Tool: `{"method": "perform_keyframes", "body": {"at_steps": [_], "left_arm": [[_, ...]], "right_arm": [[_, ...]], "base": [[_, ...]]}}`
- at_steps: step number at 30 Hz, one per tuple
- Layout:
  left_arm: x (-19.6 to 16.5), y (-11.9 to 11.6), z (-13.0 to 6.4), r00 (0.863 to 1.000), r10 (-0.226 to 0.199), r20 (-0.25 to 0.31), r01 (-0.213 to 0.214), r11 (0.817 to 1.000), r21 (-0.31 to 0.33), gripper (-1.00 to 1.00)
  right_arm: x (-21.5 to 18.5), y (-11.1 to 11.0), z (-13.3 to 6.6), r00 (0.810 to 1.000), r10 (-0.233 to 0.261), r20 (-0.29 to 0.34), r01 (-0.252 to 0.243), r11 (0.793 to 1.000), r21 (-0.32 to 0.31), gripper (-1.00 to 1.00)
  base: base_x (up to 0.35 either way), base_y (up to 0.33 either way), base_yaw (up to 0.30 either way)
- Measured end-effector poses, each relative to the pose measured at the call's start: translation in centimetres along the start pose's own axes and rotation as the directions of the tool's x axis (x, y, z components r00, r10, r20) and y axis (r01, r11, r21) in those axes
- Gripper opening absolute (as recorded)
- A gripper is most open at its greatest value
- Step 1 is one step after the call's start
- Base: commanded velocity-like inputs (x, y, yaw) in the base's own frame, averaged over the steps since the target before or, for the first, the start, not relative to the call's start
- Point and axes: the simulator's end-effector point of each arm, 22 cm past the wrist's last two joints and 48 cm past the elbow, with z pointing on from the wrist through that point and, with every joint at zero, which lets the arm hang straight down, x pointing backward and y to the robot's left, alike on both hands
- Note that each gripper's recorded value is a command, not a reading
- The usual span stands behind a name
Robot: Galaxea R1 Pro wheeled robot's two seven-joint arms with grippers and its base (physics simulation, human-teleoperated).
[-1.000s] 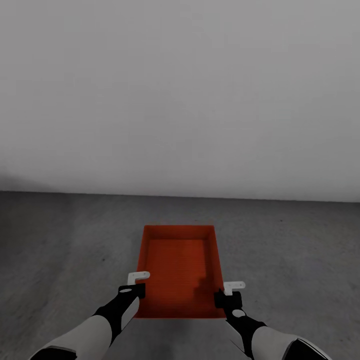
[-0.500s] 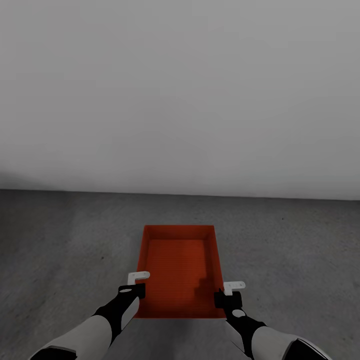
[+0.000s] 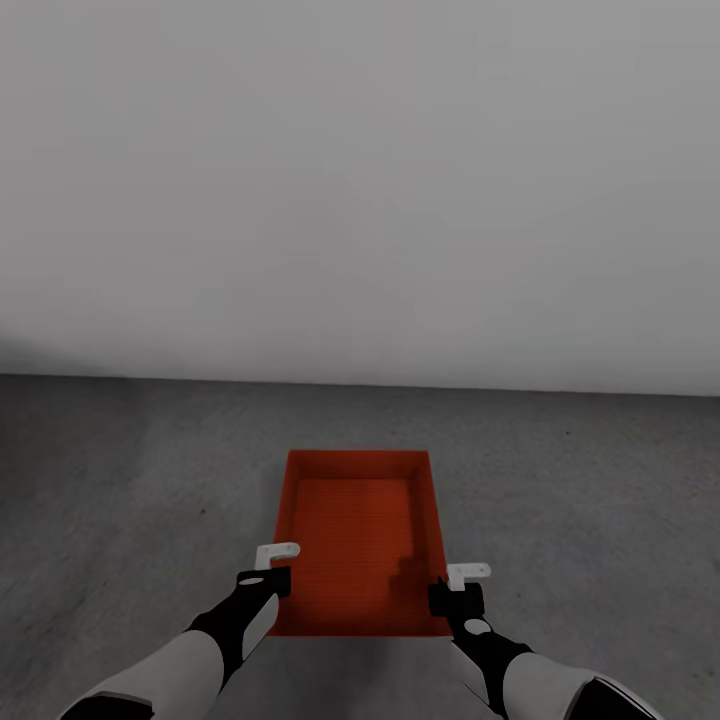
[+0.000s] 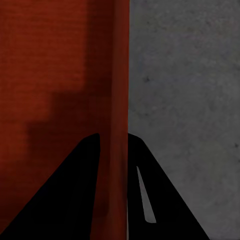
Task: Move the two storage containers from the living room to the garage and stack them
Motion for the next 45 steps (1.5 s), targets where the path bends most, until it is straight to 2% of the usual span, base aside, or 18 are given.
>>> {"method": "perform_keyframes", "body": {"at_steps": [37,45], "left_arm": [[4.6,-0.5,6.4,1.000,0.000,0.002,0.000,1.000,0.000,-1.00],[4.6,-0.5,6.4,1.000,0.000,0.003,0.000,1.000,0.000,-1.00]], "right_arm": [[5.8,0.6,5.3,1.000,0.000,0.002,0.000,1.000,0.000,-1.00],[5.8,0.6,5.3,1.000,0.000,0.002,0.000,1.000,0.000,-1.00]], "base": [[0.000,0.000,0.000],[0.000,0.000,0.000]]}}
